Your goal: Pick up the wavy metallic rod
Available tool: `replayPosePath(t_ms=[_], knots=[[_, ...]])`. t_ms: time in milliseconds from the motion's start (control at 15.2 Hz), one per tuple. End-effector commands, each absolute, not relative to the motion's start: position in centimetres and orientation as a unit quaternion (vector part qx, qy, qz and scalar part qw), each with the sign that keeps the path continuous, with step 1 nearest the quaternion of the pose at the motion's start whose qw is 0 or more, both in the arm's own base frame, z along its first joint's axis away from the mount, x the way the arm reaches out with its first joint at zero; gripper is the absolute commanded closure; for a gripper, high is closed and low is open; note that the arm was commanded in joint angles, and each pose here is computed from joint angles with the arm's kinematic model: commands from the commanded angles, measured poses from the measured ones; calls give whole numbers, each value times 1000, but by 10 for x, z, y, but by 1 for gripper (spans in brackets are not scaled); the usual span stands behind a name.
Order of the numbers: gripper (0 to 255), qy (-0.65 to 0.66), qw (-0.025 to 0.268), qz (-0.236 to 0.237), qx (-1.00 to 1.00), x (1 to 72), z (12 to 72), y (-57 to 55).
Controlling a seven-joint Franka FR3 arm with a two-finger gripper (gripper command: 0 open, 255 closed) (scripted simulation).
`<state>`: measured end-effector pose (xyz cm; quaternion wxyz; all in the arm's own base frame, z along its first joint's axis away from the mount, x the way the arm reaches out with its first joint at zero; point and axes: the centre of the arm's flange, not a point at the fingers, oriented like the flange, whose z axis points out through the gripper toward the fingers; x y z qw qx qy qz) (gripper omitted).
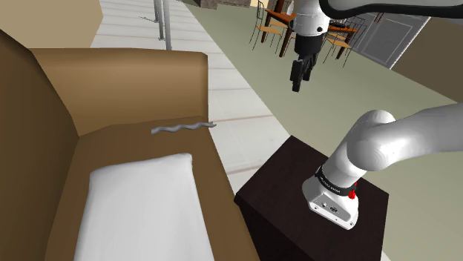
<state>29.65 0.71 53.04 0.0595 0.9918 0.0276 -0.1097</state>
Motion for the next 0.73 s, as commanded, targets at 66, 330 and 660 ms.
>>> replayPosePath(t_ms=[66, 330, 660], knots=[[0, 36, 58, -108, 992, 306, 522, 7], [0, 69, 50, -100, 991, 343, 488, 6], [0, 110, 41, -91, 989, 390, 447, 10]])
